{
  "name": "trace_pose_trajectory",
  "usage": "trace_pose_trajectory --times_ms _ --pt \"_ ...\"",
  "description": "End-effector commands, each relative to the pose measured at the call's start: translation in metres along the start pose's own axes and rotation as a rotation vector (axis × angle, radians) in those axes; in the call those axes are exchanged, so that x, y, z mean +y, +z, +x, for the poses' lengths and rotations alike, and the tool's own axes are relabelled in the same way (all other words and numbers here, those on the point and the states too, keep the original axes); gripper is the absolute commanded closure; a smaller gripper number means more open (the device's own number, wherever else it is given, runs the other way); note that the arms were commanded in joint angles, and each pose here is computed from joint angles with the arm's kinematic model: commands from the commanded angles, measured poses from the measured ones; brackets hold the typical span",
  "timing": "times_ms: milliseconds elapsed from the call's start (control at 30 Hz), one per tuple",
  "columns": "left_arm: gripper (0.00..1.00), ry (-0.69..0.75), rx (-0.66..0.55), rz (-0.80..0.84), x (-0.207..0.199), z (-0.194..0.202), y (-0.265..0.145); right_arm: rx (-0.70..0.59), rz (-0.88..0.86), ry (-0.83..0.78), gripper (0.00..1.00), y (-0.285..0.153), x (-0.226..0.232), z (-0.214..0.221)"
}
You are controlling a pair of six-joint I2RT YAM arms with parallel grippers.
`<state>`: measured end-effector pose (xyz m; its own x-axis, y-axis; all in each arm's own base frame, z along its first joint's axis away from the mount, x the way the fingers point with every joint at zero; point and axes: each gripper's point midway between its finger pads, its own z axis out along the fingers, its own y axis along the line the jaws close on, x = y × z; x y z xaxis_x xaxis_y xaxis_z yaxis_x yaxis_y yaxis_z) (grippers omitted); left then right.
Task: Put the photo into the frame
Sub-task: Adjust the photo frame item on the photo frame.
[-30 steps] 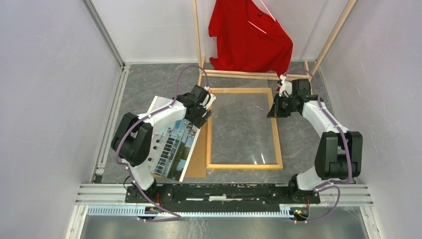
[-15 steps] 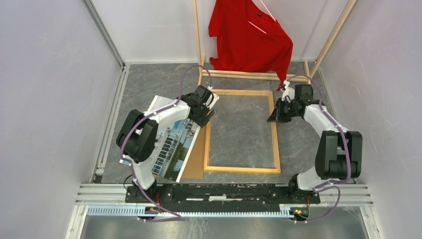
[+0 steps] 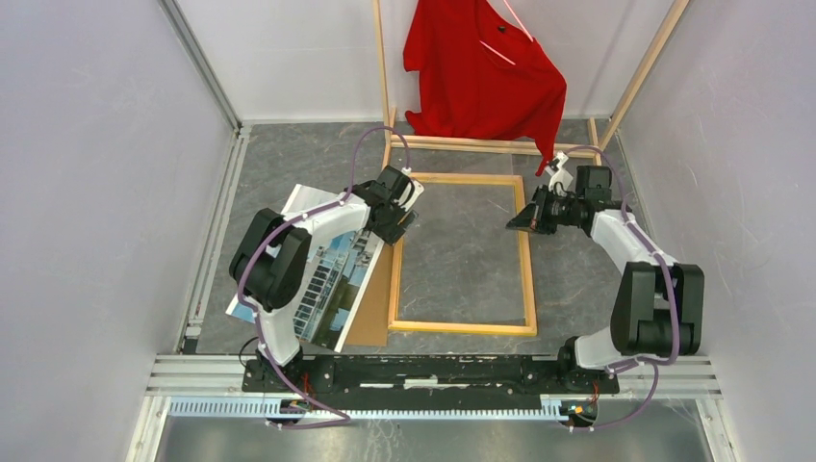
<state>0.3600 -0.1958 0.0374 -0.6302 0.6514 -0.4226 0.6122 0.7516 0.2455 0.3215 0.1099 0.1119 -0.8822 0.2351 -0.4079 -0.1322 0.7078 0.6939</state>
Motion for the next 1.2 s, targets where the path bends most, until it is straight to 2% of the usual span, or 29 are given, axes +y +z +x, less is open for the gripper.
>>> trace_pose_trajectory --times_ms 0,233,533,733,1167 --pt "0.20 -0.036 -0.063 0.017 -0.004 -0.016 -0.005 -0.068 -0.212 0.001 1.00 -0.017 0.057 -0.013" --pt "0.20 -0.055 -0.060 0.039 -0.002 -0.012 -0.008 -0.087 -0.294 0.060 1.00 -0.027 0.075 -0.006" --pt "0.20 -0.131 -0.077 0.030 0.030 -0.010 -0.018 -0.131 -0.366 0.119 1.00 -0.044 0.095 -0.016" --pt "0.20 -0.146 -0.084 0.069 0.025 -0.005 -0.024 -0.139 -0.373 0.106 1.00 -0.048 0.100 -0.019" --pt "0.20 -0.185 -0.056 0.058 0.045 0.005 -0.022 -0.180 -0.435 0.121 1.00 -0.070 0.122 -0.023"
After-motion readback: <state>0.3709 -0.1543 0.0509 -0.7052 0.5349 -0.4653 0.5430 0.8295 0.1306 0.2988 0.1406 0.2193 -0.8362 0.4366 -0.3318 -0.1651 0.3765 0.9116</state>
